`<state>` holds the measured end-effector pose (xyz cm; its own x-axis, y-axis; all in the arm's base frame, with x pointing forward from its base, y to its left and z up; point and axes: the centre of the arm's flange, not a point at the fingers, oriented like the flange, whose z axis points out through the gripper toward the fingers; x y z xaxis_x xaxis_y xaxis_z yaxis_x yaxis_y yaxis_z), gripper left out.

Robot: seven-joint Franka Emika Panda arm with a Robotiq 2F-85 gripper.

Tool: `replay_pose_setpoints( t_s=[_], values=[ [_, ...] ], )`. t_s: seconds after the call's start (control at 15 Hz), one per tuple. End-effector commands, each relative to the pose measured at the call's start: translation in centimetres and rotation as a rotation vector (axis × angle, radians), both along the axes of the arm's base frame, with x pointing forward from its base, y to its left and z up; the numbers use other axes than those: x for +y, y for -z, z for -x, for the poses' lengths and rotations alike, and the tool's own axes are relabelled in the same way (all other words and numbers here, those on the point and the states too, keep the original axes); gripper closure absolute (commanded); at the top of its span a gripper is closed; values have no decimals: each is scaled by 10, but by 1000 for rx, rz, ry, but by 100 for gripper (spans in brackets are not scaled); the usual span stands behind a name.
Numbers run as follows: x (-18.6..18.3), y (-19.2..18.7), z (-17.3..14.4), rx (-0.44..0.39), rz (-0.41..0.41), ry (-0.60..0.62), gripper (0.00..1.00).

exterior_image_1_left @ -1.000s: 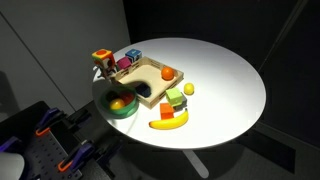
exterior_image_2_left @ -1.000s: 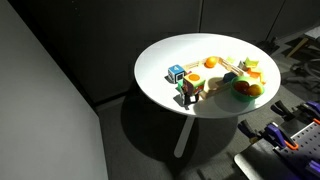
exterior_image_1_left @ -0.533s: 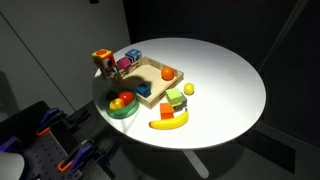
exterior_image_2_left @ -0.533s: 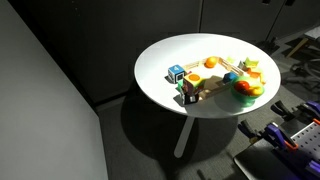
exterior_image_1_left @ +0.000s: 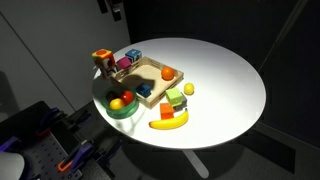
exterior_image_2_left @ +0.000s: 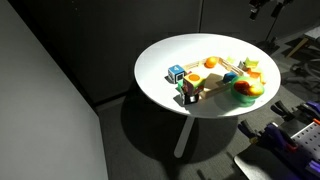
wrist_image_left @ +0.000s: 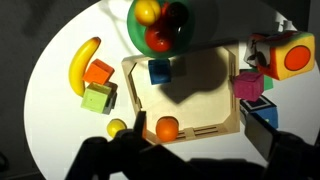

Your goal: Put the blue block on top of the orange block

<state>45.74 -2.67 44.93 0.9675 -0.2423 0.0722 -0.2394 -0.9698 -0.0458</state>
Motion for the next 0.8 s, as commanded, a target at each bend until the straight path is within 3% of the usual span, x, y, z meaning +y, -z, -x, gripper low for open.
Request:
replay_pose_setpoints(
  t_s=[0.0, 0.4, 0.73],
  values=[
    [-5, 17, -9, 13, 72, 25, 0],
    [-12, 42, -18, 102, 136, 17, 0],
    [-9, 54, -13, 105, 120, -4, 0]
  ],
)
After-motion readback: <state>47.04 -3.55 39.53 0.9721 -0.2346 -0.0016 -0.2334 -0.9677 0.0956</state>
